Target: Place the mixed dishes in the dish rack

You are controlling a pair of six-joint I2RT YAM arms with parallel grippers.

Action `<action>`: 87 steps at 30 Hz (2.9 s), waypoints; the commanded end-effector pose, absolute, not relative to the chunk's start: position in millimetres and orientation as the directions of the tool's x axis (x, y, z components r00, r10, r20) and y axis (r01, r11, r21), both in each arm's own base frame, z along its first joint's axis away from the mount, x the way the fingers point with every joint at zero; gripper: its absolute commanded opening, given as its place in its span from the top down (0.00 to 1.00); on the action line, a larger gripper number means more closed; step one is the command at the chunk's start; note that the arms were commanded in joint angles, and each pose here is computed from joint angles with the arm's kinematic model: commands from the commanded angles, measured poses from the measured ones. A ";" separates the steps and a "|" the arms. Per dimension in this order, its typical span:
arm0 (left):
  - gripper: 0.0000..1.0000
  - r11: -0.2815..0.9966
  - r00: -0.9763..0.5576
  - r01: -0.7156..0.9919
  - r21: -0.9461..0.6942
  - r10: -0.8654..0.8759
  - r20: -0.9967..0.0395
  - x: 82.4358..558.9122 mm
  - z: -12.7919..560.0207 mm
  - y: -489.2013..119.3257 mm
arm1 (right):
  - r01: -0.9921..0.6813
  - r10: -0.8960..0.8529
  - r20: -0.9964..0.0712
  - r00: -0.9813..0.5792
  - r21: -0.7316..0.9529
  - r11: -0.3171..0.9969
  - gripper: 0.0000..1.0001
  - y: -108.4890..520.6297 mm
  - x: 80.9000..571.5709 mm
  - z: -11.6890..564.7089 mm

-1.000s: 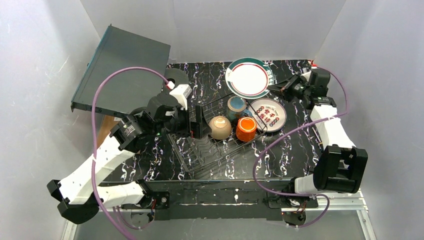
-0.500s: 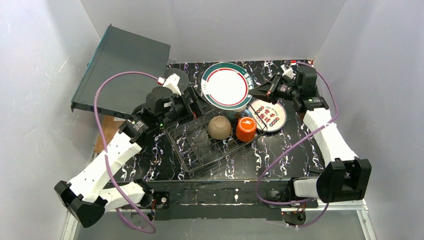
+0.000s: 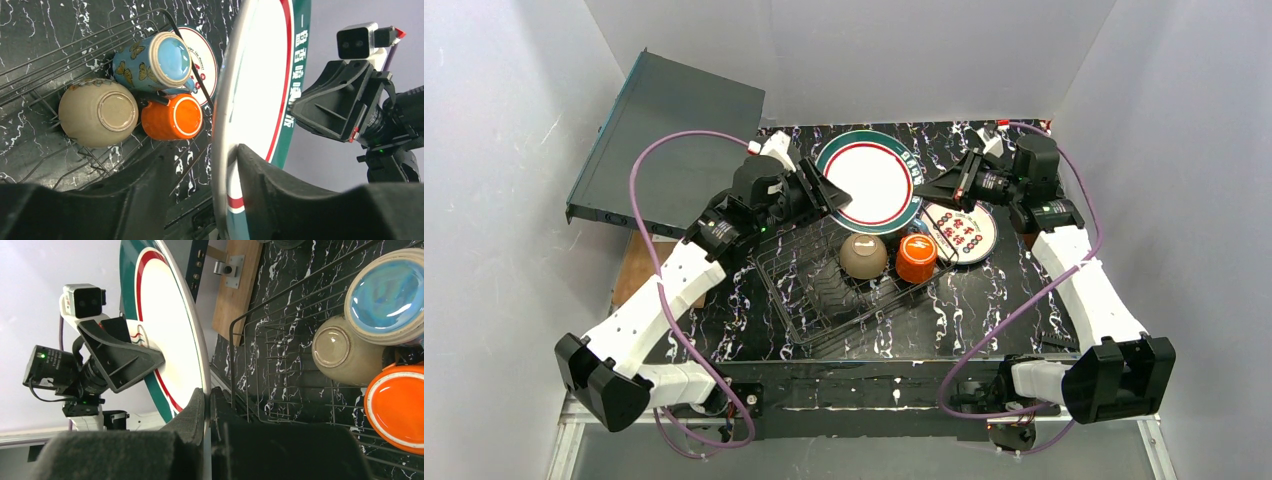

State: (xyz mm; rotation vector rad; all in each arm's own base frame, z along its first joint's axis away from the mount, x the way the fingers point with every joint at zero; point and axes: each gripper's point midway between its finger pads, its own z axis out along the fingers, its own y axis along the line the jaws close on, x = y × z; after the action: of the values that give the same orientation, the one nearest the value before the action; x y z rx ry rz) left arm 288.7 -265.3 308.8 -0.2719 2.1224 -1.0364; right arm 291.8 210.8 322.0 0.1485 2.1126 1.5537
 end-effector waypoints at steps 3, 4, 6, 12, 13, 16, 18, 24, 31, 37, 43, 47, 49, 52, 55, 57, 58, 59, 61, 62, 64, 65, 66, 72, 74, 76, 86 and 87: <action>0.70 0.644 -0.645 0.182 -0.743 -0.492 -0.585 290.2 334.9 -257.1 | -0.325 0.314 -0.408 -0.857 0.902 0.286 0.99 218.5 275.6 341.1; 0.78 0.646 -0.643 0.192 -0.739 -0.486 -0.592 289.3 336.6 -256.5 | -0.330 0.310 -0.412 -0.857 0.900 0.284 0.99 219.0 275.0 339.7; 1.00 0.656 -0.640 0.210 -0.725 -0.469 -0.609 285.8 339.8 -253.8 | -0.339 0.303 -0.419 -0.856 0.897 0.282 0.99 220.1 274.3 336.3; 1.00 0.744 -0.601 0.286 -0.604 -0.352 -0.717 273.8 340.2 -233.8 | -0.344 0.296 -0.449 -0.843 0.873 0.345 0.66 216.9 279.1 321.4; 1.00 0.765 -0.597 0.293 -0.574 -0.323 -0.735 271.8 338.3 -229.0 | -0.344 0.299 -0.458 -0.837 0.866 0.364 0.58 215.4 280.9 319.9; 1.00 0.816 -0.580 0.347 -0.462 -0.200 -0.790 265.8 336.4 -217.6 | -0.338 0.300 -0.475 -0.827 0.847 0.409 0.40 211.8 285.5 315.4; 1.00 0.856 -0.550 0.382 -0.349 -0.093 -0.830 267.6 334.9 -207.1 | -0.344 0.287 -0.482 -0.828 0.840 0.419 0.26 211.7 287.0 311.5; 1.00 0.874 -0.509 0.482 -0.059 0.224 -0.831 276.9 324.3 -189.2 | -0.344 0.267 -0.469 -0.842 0.847 0.405 0.19 215.0 289.7 304.3; 1.00 0.829 -0.415 0.502 0.246 0.480 -0.772 297.3 317.9 -159.3 | -0.348 0.252 -0.470 -0.846 0.844 0.408 0.14 215.4 292.1 303.1; 1.00 0.753 -0.384 0.525 0.397 0.626 -0.679 310.6 301.8 -147.2 | -0.358 0.265 -0.507 -0.820 0.816 0.453 0.13 210.6 296.8 307.3; 1.00 0.655 -0.349 0.627 0.421 0.719 -0.601 311.0 275.7 -155.0 | -0.344 0.259 -0.478 -0.839 0.836 0.428 0.13 214.5 298.9 305.0; 1.00 0.615 -0.326 0.658 0.434 0.753 -0.572 311.3 263.5 -156.3 | -0.344 0.257 -0.476 -0.841 0.837 0.424 0.13 214.9 298.9 304.4; 1.00 0.613 -0.325 0.659 0.435 0.754 -0.570 311.7 260.9 -156.4 | -0.348 0.257 -0.480 -0.839 0.836 0.425 0.13 214.8 299.0 305.1; 1.00 0.589 -0.313 0.690 0.419 0.766 -0.561 308.5 252.7 -161.2 | -0.348 0.258 -0.482 -0.838 0.834 0.428 0.13 214.5 299.6 304.8; 1.00 0.580 -0.310 0.715 0.390 0.763 -0.568 305.5 246.7 -168.4 | -0.342 0.253 -0.471 -0.845 0.840 0.420 0.12 215.9 299.6 303.0; 1.00 0.573 -0.314 0.725 0.382 0.769 -0.557 304.6 241.5 -170.3 | -0.337 0.251 -0.459 -0.852 0.848 0.408 0.12 217.3 299.8 302.4; 1.00 0.568 -0.317 0.728 0.384 0.775 -0.547 304.8 238.7 -170.6 | -0.337 0.249 -0.457 -0.854 0.851 0.403 0.12 217.9 299.4 302.1; 1.00 0.563 -0.322 0.730 0.388 0.783 -0.531 304.9 235.3 -169.4 | -0.336 0.249 -0.453 -0.856 0.853 0.399 0.12 218.2 299.3 301.7; 1.00 0.556 -0.333 0.730 0.397 0.797 -0.504 305.9 229.2 -167.4 | -0.334 0.252 -0.452 -0.856 0.854 0.398 0.12 217.8 299.8 301.4; 1.00 0.553 -0.336 0.731 0.401 0.802 -0.494 306.2 226.6 -167.1 | -0.333 0.253 -0.452 -0.855 0.854 0.399 0.12 217.4 300.1 301.1; 0.99 0.550 -0.342 0.730 0.407 0.809 -0.478 306.6 223.0 -166.3 | -0.333 0.252 -0.452 -0.856 0.854 0.400 0.12 217.7 300.1 300.9; 0.98 0.549 -0.345 0.728 0.411 0.811 -0.472 306.6 221.8 -166.0 | -0.333 0.253 -0.452 -0.856 0.854 0.399 0.12 217.4 300.1 301.1; 0.96 0.550 -0.350 0.728 0.409 0.811 -0.469 306.7 220.2 -166.4 | -0.332 0.253 -0.451 -0.856 0.854 0.400 0.12 217.7 300.2 300.6; 0.77 0.568 -0.388 0.721 0.396 0.805 -0.449 306.3 207.7 -165.2 | -0.327 0.253 -0.446 -0.859 0.857 0.399 0.12 217.1 301.1 299.5; 0.72 0.573 -0.401 0.720 0.391 0.804 -0.440 305.9 202.9 -164.9 | -0.325 0.253 -0.443 -0.860 0.858 0.399 0.12 217.3 301.4 298.8; 0.68 0.583 -0.416 0.713 0.389 0.799 -0.435 305.5 199.6 -163.3 | -0.326 0.252 -0.443 -0.860 0.858 0.397 0.12 217.4 300.9 300.0; 0.51 0.640 -0.416 0.683 0.353 0.738 -0.532 301.6 228.2 -170.0 | -0.304 0.255 -0.429 -0.866 0.859 0.413 0.12 216.2 301.9 297.0; 0.47 0.647 -0.411 0.679 0.347 0.727 -0.550 300.6 234.0 -171.2 | -0.302 0.256 -0.429 -0.866 0.858 0.415 0.12 216.0 302.3 297.0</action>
State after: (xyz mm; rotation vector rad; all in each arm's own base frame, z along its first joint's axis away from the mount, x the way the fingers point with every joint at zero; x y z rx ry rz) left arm 306.6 -165.4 201.9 1.1603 2.2349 0.1712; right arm 297.2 215.8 281.3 -0.0046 2.2130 1.4647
